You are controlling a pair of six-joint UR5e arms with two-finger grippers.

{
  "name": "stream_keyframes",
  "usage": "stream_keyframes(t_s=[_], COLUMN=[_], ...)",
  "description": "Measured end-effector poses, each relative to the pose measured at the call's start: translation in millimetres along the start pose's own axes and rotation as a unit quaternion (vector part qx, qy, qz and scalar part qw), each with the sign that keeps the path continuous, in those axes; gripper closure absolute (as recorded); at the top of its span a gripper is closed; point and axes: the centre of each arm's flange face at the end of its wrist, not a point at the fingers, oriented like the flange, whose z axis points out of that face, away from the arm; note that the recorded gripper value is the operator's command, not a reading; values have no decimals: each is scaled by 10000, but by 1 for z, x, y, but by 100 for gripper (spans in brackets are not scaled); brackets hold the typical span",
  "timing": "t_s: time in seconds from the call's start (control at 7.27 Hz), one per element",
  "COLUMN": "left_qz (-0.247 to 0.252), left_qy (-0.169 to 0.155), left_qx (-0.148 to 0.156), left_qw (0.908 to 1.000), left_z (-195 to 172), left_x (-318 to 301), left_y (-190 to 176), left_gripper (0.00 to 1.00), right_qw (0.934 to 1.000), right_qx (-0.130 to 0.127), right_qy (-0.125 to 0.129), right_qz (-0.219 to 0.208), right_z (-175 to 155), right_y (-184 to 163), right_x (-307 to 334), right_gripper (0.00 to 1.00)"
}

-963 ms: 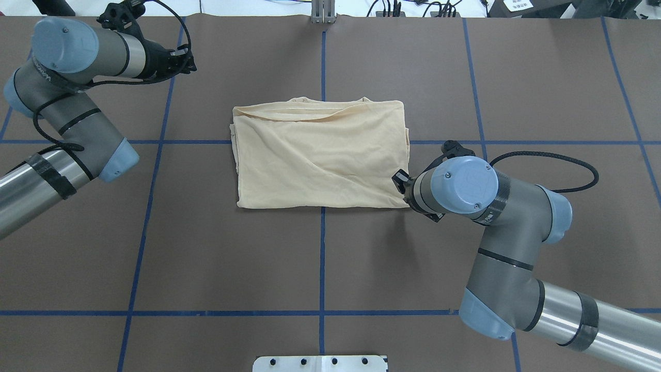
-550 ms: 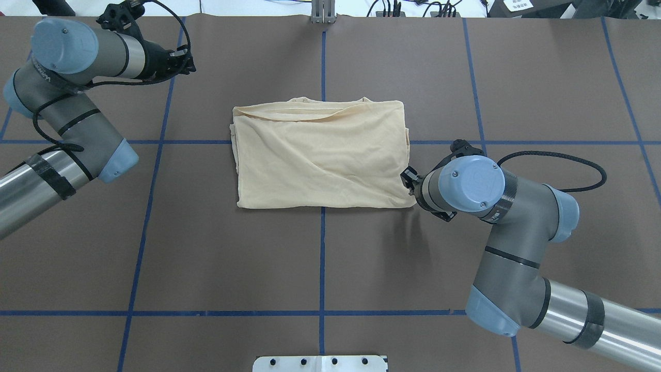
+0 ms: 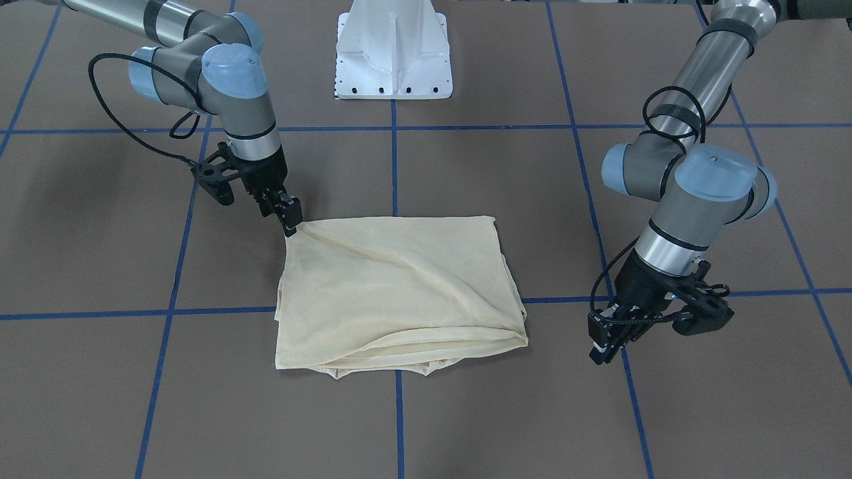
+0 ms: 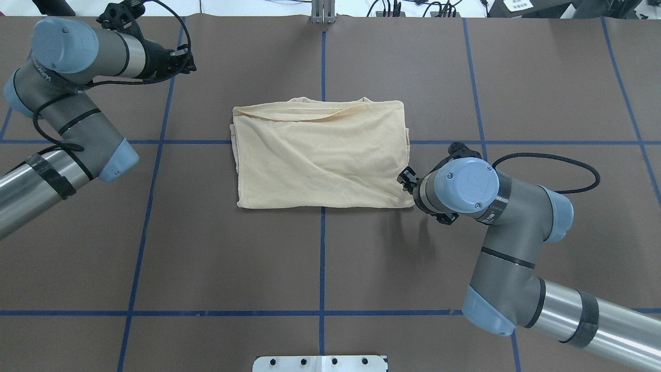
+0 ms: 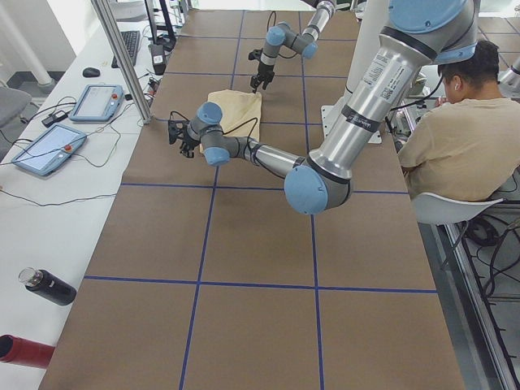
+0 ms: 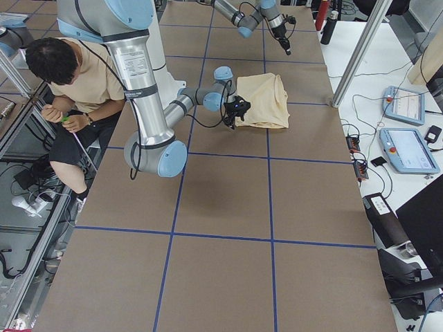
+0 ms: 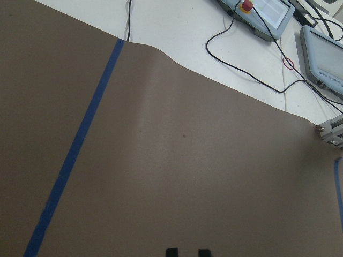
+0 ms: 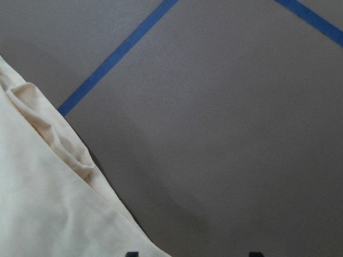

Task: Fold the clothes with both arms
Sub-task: 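Lower the right gripper and grasp the folded shirt's side edge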

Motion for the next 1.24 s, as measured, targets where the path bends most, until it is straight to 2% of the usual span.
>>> stream_keyframes(t_s=[0.28, 0.41, 0.55, 0.69, 0.83, 1.24], left_qz=[-4, -4, -4, -6, -9, -10], left_qy=[1, 4, 4, 5, 13, 30], left_qx=[7, 10, 11, 11, 20, 32], left_qw=[10000, 10000, 10000, 10000, 10000, 10000], left_z=[0, 0, 0, -1, -2, -4], left_x=[0, 0, 1, 1, 1, 2], left_y=[0, 0, 0, 0, -1, -2], left_gripper=[75, 75, 75, 75, 75, 75], right_qw=[10000, 10000, 10000, 10000, 10000, 9999], right_qx=[-4, -12, -23, -32, -43, -117], right_qy=[29, 44, 51, 45, 33, -112], right_qz=[-19, -28, -33, -24, -15, -12], right_z=[3, 4, 4, 4, 3, 1], right_y=[1, 2, 3, 5, 6, 6], right_x=[1, 1, 2, 1, -1, -4], right_gripper=[30, 34, 60, 97, 100, 100])
